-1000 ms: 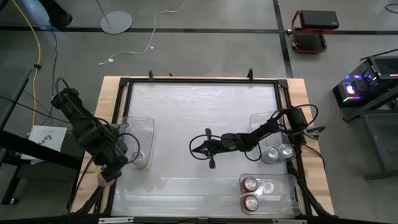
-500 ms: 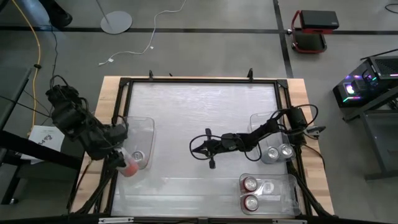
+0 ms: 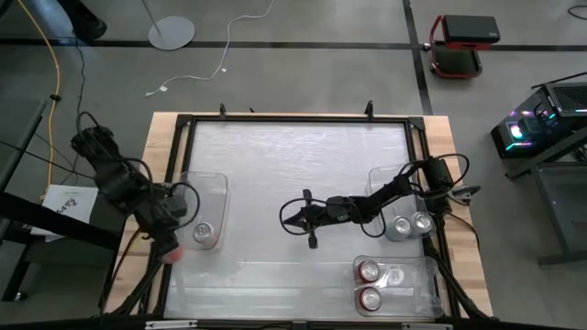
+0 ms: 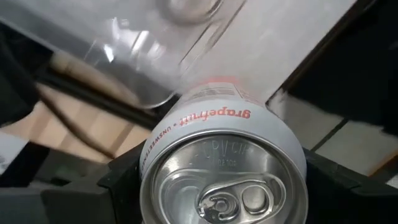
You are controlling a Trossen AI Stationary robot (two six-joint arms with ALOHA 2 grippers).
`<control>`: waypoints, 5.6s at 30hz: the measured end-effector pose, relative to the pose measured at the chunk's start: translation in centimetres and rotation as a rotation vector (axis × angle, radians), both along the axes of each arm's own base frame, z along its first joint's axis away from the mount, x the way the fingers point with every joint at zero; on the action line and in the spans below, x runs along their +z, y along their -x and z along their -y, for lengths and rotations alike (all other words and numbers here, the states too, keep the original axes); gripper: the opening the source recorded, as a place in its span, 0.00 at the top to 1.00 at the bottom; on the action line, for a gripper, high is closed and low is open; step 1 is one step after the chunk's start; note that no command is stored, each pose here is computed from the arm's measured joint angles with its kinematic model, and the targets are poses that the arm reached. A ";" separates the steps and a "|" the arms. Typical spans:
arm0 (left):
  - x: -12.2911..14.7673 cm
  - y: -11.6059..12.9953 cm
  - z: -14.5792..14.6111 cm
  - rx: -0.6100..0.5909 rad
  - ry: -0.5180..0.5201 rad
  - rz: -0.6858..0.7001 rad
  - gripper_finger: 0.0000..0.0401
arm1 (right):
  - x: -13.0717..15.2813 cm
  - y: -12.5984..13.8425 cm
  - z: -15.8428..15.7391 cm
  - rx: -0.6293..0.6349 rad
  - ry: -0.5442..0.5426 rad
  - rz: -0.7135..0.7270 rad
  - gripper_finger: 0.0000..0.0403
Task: Sort soda cans
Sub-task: Put the orange-white soda can into the left transparent bin
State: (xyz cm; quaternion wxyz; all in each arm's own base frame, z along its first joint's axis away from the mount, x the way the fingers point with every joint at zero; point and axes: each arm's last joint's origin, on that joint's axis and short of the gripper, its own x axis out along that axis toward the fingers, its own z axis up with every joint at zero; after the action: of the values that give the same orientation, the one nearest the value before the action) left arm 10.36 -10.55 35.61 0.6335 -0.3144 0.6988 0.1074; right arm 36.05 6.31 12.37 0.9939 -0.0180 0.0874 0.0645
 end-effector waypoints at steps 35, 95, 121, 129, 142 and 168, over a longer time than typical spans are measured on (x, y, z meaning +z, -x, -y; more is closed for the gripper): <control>2.2 -0.9 0.3 -0.184 -0.153 0.274 0.28 | 0.0 0.0 -0.1 -0.001 -0.019 -0.002 1.00; -2.6 -1.2 2.4 -1.064 -0.229 0.225 0.28 | 1.8 -1.9 -1.2 0.018 -0.017 0.008 1.00; -4.3 0.6 -0.1 -1.149 -0.354 0.255 0.28 | 1.8 -1.9 -1.1 -0.003 -0.034 0.012 1.00; -4.2 0.7 -0.2 -1.087 -0.364 0.262 0.28 | 1.8 -1.9 -1.2 -0.001 -0.038 0.011 1.00; -4.3 0.7 -0.1 -1.011 -0.348 0.244 0.28 | 1.8 -1.8 -1.7 0.017 -0.039 0.011 1.00; -8.1 0.9 -0.4 -0.860 -0.353 0.201 0.28 | 1.8 -1.7 -2.3 0.031 -0.035 0.015 1.00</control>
State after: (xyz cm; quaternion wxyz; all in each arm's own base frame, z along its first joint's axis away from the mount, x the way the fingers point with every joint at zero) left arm 9.42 -10.17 27.56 0.7287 0.1069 0.6719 -0.0786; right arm 37.74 8.57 14.22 0.9936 -0.0022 0.0783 0.0811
